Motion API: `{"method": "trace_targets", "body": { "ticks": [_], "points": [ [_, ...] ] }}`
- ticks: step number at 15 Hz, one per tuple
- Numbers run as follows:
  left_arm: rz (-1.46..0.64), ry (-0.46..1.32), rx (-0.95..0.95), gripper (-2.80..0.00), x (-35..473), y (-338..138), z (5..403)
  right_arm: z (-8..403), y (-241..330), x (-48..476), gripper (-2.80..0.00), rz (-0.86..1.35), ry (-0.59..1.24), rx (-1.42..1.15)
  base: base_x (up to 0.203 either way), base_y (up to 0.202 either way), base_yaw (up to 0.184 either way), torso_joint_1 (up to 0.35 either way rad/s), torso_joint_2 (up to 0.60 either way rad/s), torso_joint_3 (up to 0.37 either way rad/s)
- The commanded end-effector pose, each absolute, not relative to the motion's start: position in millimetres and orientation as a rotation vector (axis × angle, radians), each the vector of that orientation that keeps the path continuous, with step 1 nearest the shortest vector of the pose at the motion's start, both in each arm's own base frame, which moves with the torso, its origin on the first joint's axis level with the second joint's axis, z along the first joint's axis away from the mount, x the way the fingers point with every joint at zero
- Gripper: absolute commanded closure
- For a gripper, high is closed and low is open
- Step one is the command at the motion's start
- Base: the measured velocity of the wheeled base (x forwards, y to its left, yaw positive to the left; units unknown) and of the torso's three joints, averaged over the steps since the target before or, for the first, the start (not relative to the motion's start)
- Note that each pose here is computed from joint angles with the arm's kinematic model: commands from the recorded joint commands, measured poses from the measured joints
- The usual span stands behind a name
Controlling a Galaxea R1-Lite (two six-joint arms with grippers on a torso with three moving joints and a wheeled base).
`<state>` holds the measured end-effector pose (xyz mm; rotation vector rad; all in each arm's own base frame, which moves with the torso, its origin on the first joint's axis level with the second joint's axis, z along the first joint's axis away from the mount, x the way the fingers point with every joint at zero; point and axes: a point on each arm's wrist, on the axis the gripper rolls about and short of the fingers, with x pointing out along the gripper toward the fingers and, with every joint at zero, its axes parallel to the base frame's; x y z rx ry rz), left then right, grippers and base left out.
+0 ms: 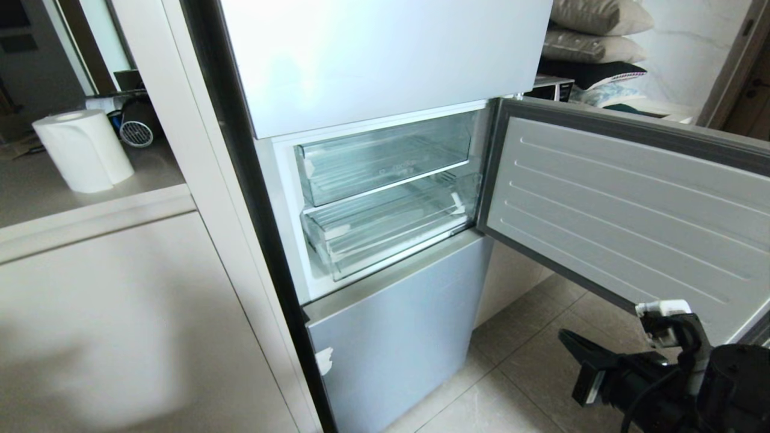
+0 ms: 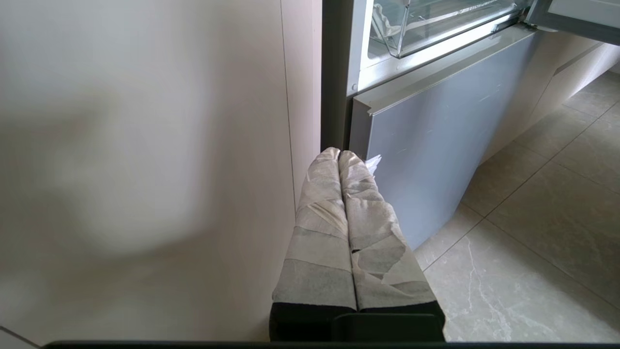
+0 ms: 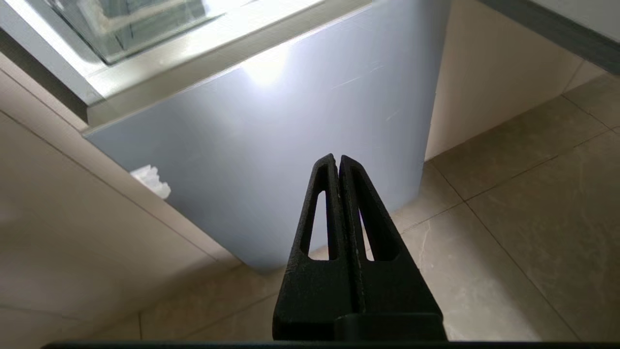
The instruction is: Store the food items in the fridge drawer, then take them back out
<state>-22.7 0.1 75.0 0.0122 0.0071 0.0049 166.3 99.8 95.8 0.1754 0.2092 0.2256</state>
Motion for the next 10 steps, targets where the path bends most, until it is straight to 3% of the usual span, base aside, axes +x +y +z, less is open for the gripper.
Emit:
{"method": "trace_targets", "body": {
  "ticks": [1, 5, 7, 10],
  "points": [
    [0.008, -0.004, 0.019, 0.0, -23, 0, 76, 93, 98, 164, 0.0, 0.209, 0.219, 0.186, 0.0, 0.0, 0.0, 0.0, 0.0, 0.0],
    [-0.057, -0.238, 0.047, 0.0, -40, -1, 153, 91, 102, 163, 0.0, 0.235, 0.235, 0.192, 0.0, 0.0, 0.0, 0.0, 0.0, 0.0],
    [-0.203, -0.198, 0.02, 0.0, -28, -4, 186, 91, 108, 159, 0.0, 0.265, 0.233, 0.195, 0.0, 0.0, 0.0, 0.0, 0.0, 0.0],
    [-0.424, 0.019, -0.12, 0.0, 17, -9, 203, 92, 109, 158, 0.0, 0.269, 0.229, 0.196, 0.0, 0.0, 0.0, 0.0, 0.0, 0.0]
  ]
}}
